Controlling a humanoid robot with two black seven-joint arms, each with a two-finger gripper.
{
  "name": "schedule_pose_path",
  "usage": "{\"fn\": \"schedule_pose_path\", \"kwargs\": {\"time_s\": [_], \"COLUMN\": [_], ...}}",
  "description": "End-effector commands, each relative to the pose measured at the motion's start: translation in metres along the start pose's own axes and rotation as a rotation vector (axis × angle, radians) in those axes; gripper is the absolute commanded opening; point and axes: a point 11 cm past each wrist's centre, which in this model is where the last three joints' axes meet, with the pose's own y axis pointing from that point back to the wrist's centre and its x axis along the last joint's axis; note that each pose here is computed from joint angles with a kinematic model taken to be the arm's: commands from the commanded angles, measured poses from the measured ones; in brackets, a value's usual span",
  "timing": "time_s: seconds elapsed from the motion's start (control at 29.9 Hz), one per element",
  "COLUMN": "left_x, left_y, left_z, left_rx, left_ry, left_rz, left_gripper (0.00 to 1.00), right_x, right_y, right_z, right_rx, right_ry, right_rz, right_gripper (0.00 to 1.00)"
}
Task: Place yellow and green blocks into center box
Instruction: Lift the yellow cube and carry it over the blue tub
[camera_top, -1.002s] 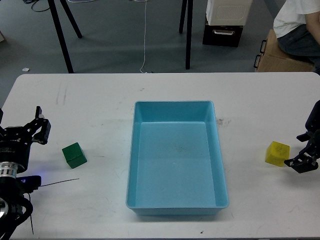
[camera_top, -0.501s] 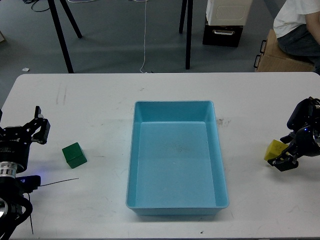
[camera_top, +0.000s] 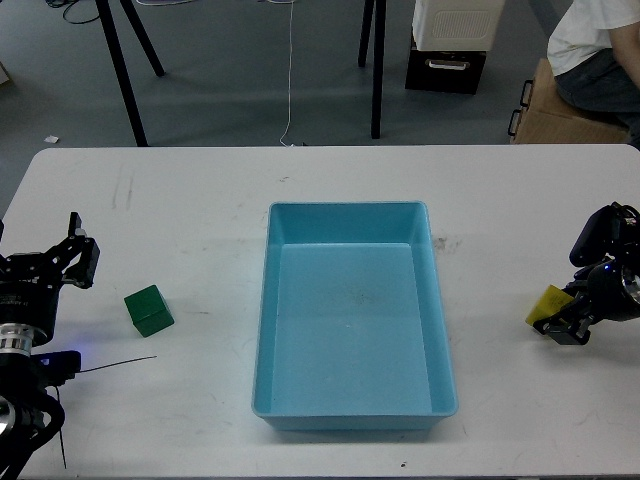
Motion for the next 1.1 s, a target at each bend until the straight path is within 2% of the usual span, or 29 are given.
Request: {"fn": "schedule_pose_path", "kwargs": {"time_s": [0.0,0.13,0.23,0.3,0.4,0.5,0.63,0.9,1.07], "left_x": [0.0,0.0,-0.001,-0.001,-0.001,-0.001,-0.003,-0.007,-0.009], "left_y": [0.0,0.0,-0.001,-0.001,-0.001,-0.001,-0.002,-0.004,-0.006], "left_z": [0.0,0.0,0.0,0.0,0.0,0.0,0.003,0.01,0.015], "left_rx": [0.0,0.0,-0.001,-0.001,-0.001,-0.001,-0.01,-0.031,-0.043], "left_ry": [0.0,0.0,0.0,0.0,0.0,0.0,0.0,-0.002,-0.006], "left_rz": [0.0,-0.002,-0.002,-0.002,-0.002,-0.004,-0.008,-0.019,-0.024], "left_gripper": [1.0,1.0,1.0,1.0,1.0,1.0,1.0,1.0,1.0], "right_x": [0.037,0.098,0.139,0.175,0.224,0.255,0.274,0.279,0.273], "right_y": [0.024,0.074,0.107,0.119,0.122,0.125,0.099,0.034,0.003], "right_z": [0.017,0.04,0.045,0.033,-0.003,-0.032,-0.07,-0.138,-0.152], "right_rx": [-0.058,-0.16,-0.212,-0.21,-0.126,-0.07,-0.016,0.085,0.102], "right_ry": [0.044,0.118,0.183,0.246,0.301,0.354,0.472,0.673,0.708], "right_rz": [0.067,0.185,0.26,0.311,0.385,0.414,0.345,0.169,0.101], "right_gripper": [0.18,0.12,0.11,0.1,0.11,0.11,0.11,0.12,0.13]}}
